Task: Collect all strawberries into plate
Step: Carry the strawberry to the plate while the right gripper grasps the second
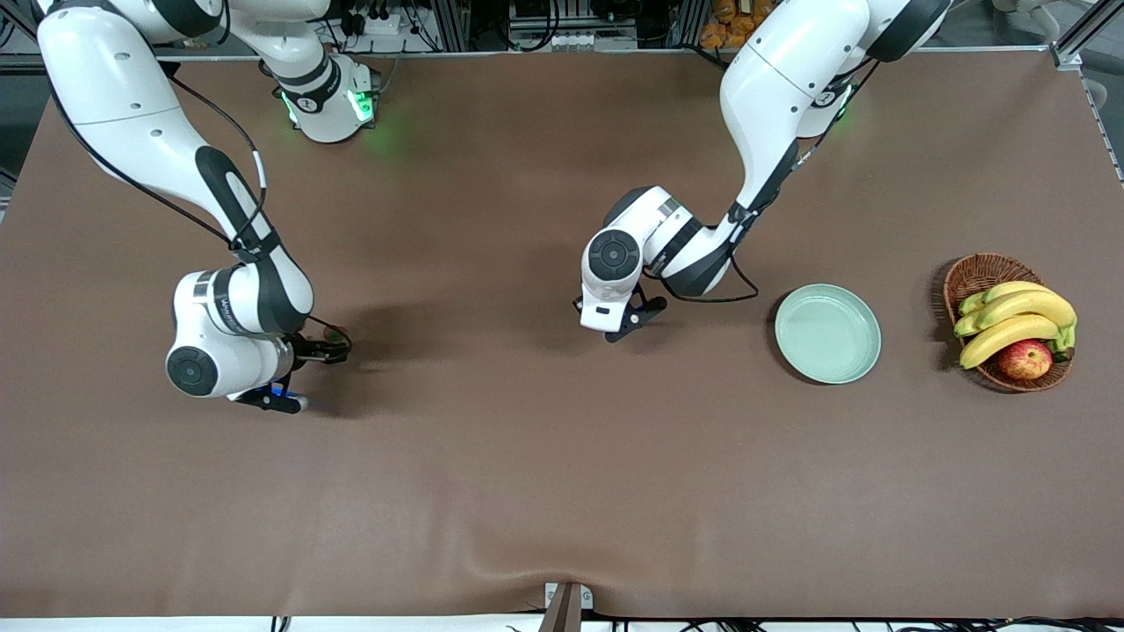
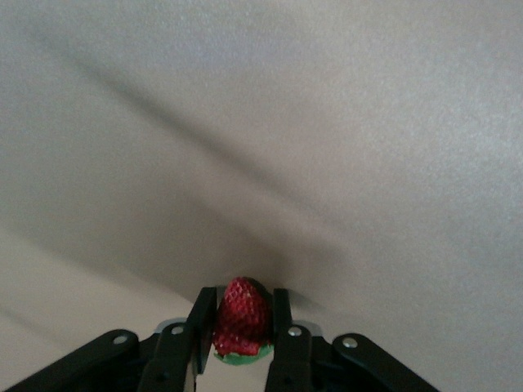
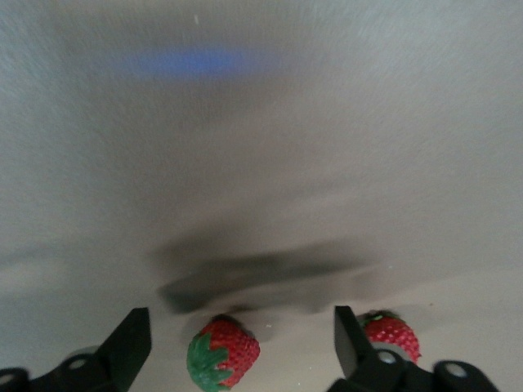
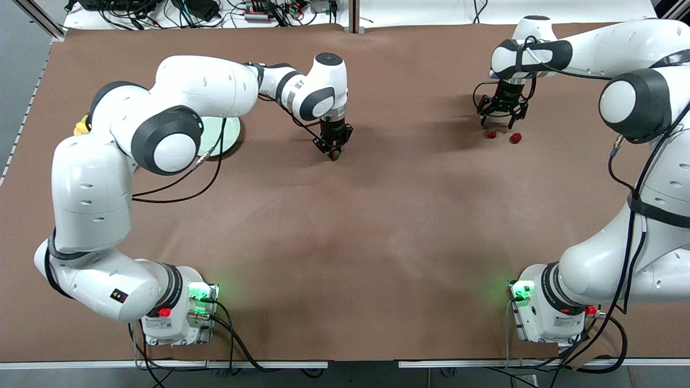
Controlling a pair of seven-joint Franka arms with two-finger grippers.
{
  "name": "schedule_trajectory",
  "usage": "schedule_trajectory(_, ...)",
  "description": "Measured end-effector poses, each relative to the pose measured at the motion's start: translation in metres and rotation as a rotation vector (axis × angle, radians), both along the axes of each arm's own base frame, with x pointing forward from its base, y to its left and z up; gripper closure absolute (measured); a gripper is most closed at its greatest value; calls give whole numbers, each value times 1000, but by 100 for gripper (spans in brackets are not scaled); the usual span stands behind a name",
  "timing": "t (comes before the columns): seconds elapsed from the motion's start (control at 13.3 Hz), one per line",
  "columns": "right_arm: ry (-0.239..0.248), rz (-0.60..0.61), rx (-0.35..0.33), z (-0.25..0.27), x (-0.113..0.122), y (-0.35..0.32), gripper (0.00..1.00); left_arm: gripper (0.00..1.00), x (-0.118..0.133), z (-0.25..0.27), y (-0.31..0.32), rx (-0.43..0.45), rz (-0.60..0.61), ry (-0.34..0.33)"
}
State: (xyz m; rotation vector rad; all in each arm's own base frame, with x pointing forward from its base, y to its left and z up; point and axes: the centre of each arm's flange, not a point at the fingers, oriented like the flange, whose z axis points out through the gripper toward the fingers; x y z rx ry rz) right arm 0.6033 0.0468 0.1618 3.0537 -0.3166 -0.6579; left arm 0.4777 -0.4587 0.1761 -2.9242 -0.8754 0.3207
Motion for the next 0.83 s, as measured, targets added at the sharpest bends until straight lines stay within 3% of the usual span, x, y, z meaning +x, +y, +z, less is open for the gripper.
schedule_trajectory(0.08, 25, 5, 1, -2, -4, 2, 7, 68, 5, 1, 4, -1, 10, -4)
schedule_trajectory(0.23, 58, 13, 2, -3, -9, 6, 26, 68, 29, 17, 21, -9, 49, -25)
schedule_trajectory(0.3, 69, 17, 3, -3, -11, 8, 27, 68, 43, 34, 36, -6, 63, -33)
schedule_trajectory(0.6, 69, 26, 8, 0, -10, 14, 67, 68, 92, 110, 123, 15, 19, -22)
schedule_trajectory(0.83, -8, 44, 38, 25, 12, 35, 67, 68, 114, 125, 197, -2, -121, 14)
